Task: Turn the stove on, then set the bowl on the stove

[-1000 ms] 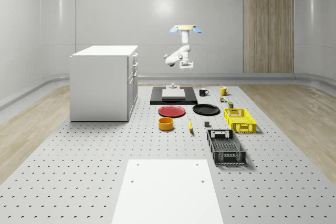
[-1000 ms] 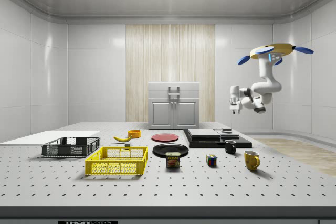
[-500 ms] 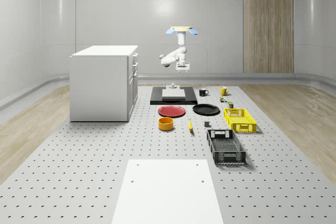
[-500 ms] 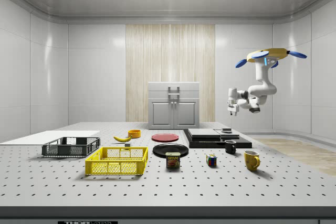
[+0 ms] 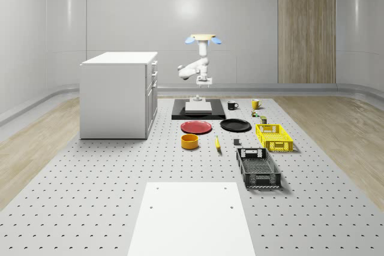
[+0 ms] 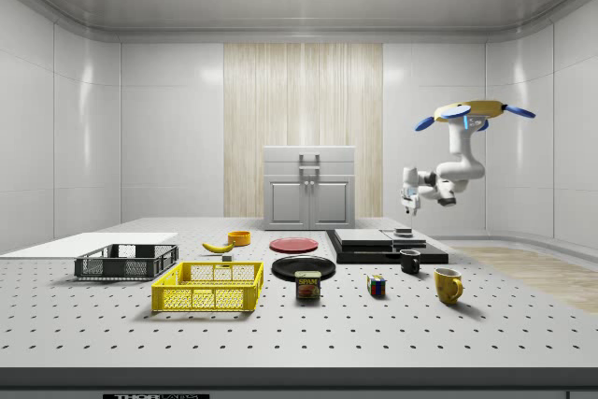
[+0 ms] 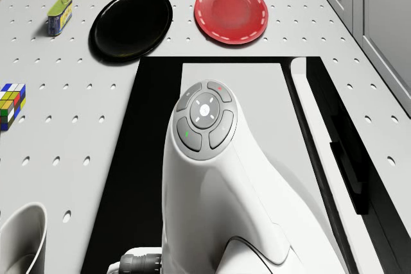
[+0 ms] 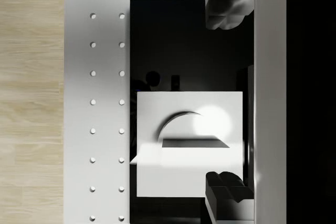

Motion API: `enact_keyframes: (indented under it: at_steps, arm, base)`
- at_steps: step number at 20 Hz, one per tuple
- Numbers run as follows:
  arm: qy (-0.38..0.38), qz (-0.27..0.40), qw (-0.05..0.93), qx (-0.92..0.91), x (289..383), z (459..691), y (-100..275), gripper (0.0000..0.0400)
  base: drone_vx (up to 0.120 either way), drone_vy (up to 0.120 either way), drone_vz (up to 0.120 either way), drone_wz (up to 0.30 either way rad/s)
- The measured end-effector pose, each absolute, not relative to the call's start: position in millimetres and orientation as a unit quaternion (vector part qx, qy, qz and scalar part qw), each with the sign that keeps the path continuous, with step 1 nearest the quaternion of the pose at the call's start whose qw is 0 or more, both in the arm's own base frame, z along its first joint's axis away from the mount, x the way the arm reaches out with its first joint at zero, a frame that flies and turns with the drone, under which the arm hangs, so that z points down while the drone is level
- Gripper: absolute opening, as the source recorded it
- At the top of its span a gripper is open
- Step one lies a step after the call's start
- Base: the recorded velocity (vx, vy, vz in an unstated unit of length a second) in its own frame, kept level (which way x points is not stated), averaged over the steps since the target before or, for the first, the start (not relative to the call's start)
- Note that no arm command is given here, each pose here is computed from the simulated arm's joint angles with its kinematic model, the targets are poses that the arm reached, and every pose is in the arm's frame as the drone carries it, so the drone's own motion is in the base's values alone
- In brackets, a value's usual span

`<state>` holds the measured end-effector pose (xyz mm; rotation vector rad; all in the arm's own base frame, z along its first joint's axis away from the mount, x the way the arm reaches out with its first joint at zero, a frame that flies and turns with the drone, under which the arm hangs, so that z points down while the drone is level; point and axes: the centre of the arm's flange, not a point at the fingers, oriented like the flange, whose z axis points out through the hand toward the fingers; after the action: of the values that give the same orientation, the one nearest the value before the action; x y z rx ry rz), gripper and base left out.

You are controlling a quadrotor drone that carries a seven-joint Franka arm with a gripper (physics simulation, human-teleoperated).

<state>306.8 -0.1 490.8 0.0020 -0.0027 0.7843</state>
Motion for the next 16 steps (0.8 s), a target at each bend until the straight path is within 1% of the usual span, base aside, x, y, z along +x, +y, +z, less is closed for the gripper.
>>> enact_keyframes:
  at_steps: [3,5,8,9,12,16]
  arm:
    - [-0.001,0.382,0.924,0.001,306.8,491,0,0.0400]
    - [-0.001,0.382,0.924,0.001,306.8,491,0,0.0400]
    - [-0.001,0.382,0.924,0.000,306.8,491,0,0.0400]
    - [-0.001,0.382,0.924,0.000,306.8,491,0,0.0400]
    - [-0.001,0.382,0.924,0.000,306.8,494,0,0.0400]
    - [-0.001,0.382,0.924,0.000,306.8,506,0,0.0400]
  base:
    - [0.000,-0.120,-0.107,0.000]
    - [0.000,-0.120,-0.020,0.000]
    - [0.107,-0.120,0.000,0.000]
    - [0.040,-0.120,0.000,0.000]
    - [0.000,0.000,0.000,0.000]
    - [0.000,0.000,0.000,0.000]
